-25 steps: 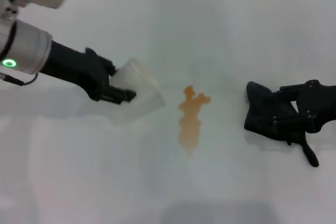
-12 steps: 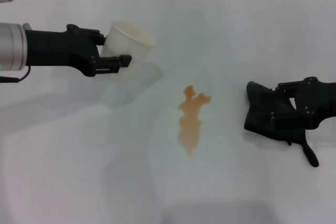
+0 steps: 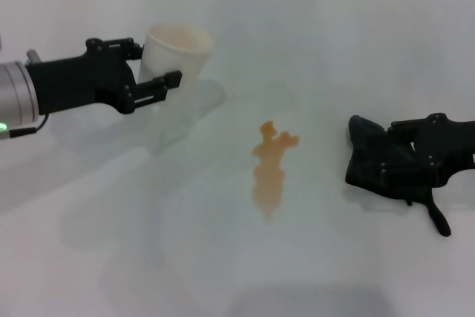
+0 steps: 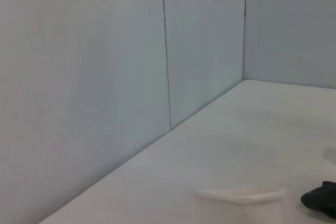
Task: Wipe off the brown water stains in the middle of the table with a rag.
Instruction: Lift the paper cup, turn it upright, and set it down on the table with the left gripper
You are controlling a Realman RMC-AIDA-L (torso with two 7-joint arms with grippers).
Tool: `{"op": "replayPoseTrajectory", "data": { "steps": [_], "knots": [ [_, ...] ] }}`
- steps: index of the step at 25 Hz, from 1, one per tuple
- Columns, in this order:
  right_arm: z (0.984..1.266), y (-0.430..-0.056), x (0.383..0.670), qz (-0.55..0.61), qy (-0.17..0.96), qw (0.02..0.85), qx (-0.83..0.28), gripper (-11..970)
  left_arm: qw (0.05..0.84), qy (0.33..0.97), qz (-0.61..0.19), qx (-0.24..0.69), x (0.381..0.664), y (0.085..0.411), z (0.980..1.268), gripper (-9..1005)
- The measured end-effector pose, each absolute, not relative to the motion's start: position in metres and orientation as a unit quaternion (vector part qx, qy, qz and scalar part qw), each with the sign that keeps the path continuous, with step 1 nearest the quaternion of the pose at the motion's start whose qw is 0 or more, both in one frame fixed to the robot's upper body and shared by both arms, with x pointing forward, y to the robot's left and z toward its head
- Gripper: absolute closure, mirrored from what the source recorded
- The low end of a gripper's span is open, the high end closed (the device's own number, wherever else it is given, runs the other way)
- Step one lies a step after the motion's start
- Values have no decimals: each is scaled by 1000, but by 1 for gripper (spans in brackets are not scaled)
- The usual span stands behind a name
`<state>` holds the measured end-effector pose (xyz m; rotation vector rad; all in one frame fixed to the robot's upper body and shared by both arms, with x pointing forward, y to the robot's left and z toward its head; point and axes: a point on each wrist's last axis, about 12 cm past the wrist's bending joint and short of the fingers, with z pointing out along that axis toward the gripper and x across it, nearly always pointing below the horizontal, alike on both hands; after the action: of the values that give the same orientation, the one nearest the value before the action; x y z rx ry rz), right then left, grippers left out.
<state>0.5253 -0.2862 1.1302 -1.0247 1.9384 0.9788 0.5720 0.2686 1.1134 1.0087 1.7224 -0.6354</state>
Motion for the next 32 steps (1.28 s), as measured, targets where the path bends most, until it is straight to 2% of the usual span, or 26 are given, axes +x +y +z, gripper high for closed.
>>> {"op": "replayPoseTrajectory", "data": {
  "steps": [11, 23, 32],
  "knots": [
    [1128, -285, 529, 370, 751, 369, -404, 326, 529, 699, -244, 414, 559, 272, 1079, 441],
    [1127, -284, 533, 353, 749, 375, -417, 327, 524, 710, -217, 418, 551, 273, 1054, 440],
    [1126, -284, 534, 347, 749, 375, -421, 326, 522, 711, -210, 421, 549, 273, 1049, 440]
  ]
}}
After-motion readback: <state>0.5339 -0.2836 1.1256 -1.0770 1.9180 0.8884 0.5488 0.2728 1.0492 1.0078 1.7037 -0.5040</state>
